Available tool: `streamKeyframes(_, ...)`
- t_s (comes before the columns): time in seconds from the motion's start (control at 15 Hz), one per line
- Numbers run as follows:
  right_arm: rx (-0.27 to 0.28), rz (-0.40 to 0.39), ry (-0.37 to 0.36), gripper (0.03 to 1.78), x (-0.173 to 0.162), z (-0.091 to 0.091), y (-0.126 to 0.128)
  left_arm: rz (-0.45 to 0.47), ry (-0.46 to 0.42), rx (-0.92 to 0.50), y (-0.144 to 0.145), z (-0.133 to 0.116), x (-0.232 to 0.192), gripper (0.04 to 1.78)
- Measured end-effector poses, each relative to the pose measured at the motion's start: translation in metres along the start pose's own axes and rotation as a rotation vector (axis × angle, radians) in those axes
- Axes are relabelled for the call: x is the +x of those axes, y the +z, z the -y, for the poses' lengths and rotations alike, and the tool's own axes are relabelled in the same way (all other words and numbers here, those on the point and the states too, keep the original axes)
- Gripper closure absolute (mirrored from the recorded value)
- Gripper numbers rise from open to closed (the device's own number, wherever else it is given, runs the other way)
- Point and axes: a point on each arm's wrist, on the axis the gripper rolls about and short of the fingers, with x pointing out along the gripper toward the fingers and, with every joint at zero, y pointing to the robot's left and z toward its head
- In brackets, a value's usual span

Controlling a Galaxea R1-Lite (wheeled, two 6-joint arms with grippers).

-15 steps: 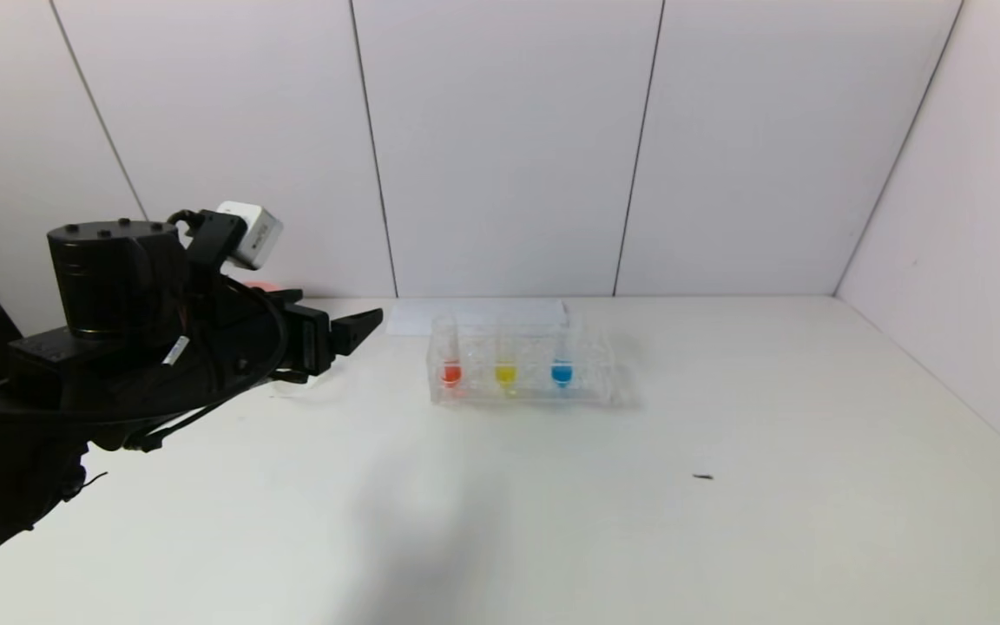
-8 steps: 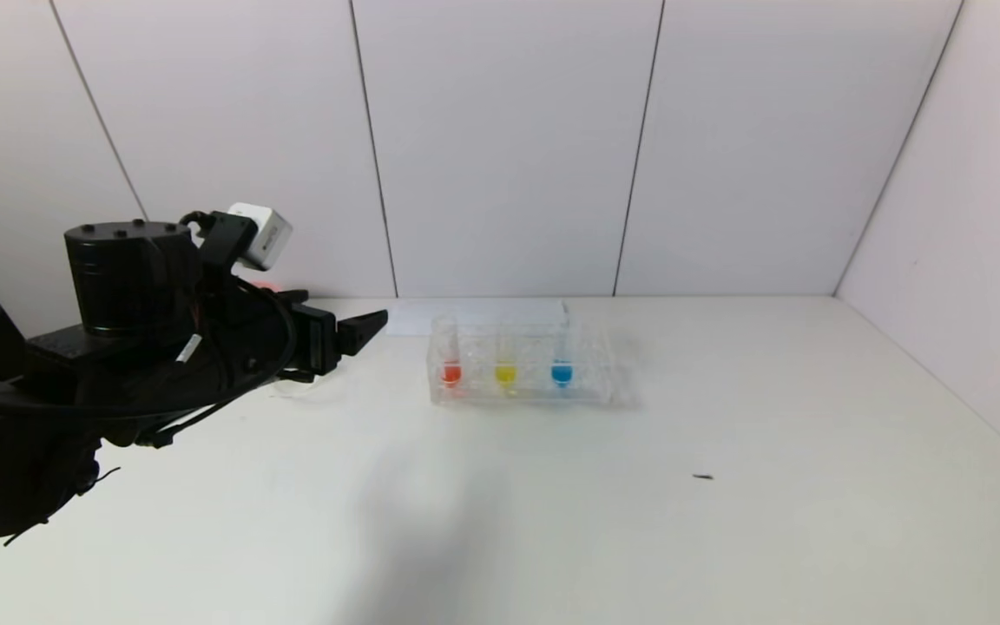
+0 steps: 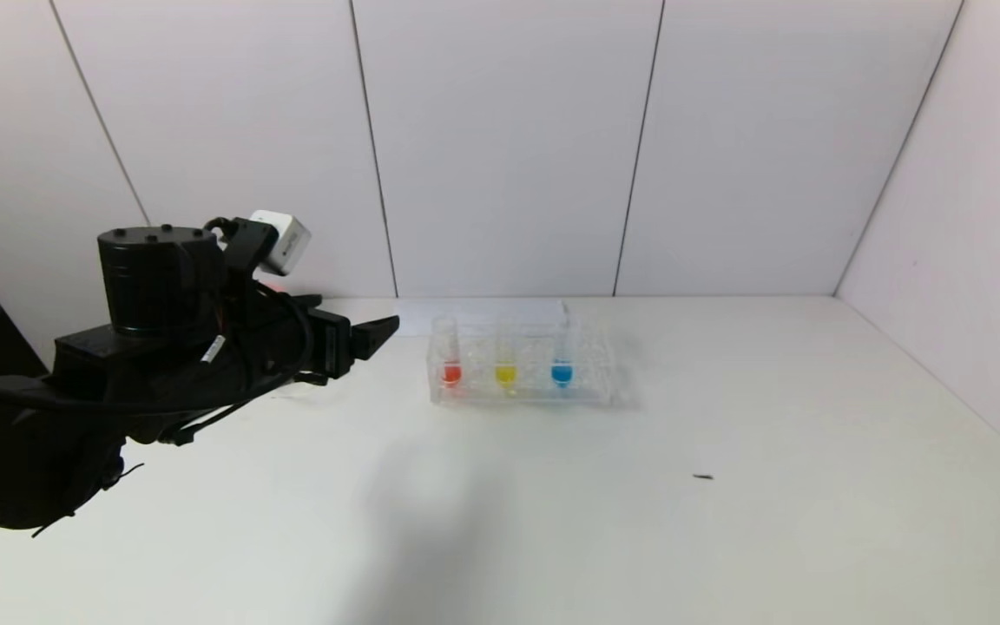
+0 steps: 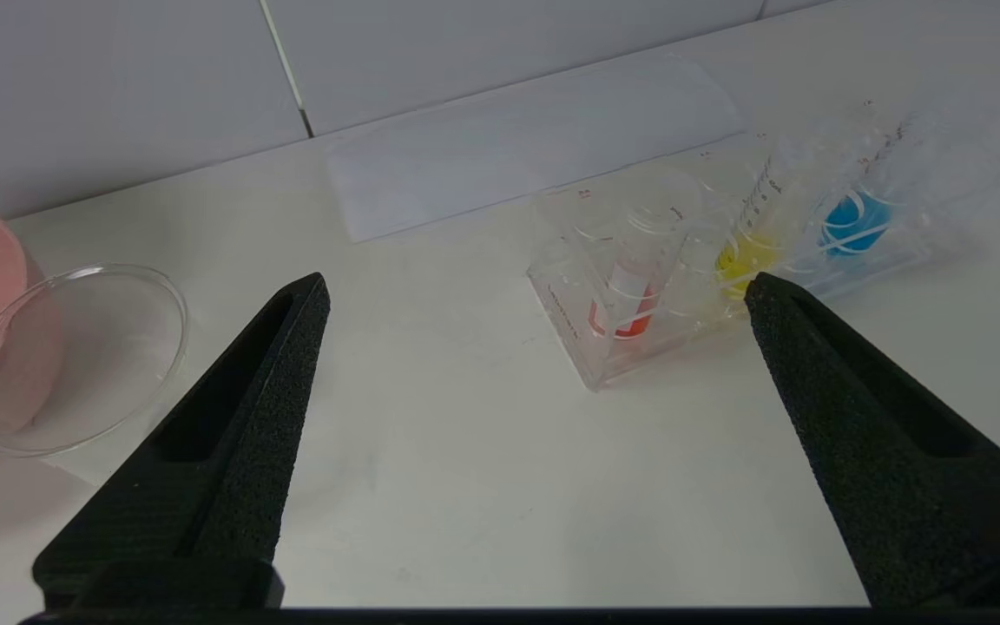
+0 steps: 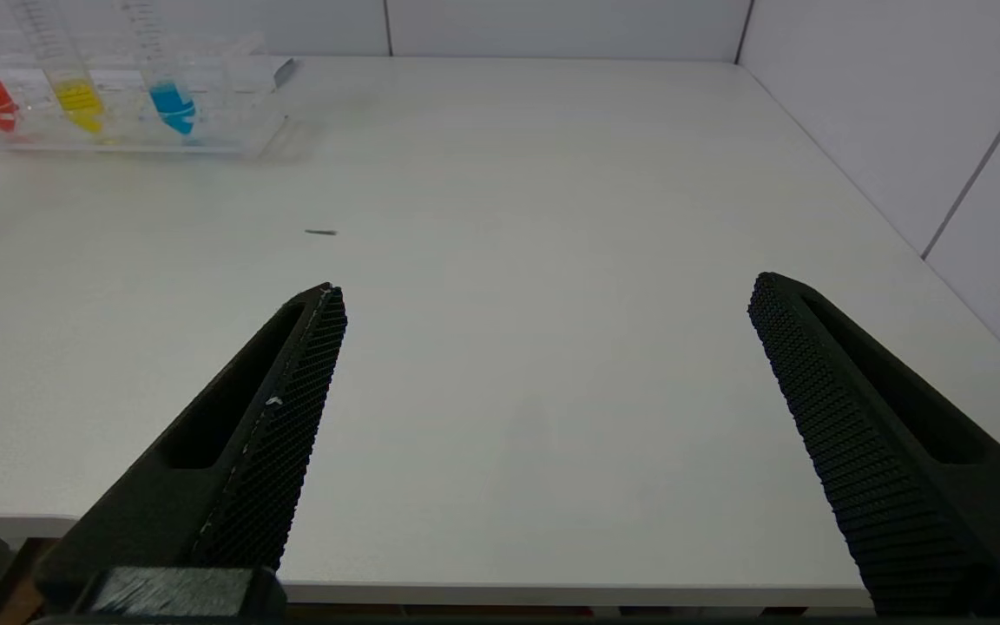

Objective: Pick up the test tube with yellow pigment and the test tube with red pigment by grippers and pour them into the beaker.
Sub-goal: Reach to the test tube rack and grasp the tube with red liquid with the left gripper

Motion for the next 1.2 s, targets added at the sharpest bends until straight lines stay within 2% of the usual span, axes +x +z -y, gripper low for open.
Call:
streamKeyframes(0.33,0.000,0.000,0.000,0.11,0.000,0.000,0.000,-0.019,-0.010,0.001,-0.010,0.004,0.021,0.13)
streamKeyframes(0.67,0.000,0.000,0.000,0.11,0.000,0.000,0.000,0.071,0.011,0.009,-0.022,0.017,0.040,0.13)
streamKeyframes(0.93,0.000,0.000,0.000,0.11,0.000,0.000,0.000,0.044,-0.025,0.016,-0.035,0.031,0.046,0.13)
streamKeyframes(1.2,0.000,0.000,0.000,0.11,0.000,0.000,0.000,0.026,-0.022,0.022,-0.041,0.038,0.049,0.13)
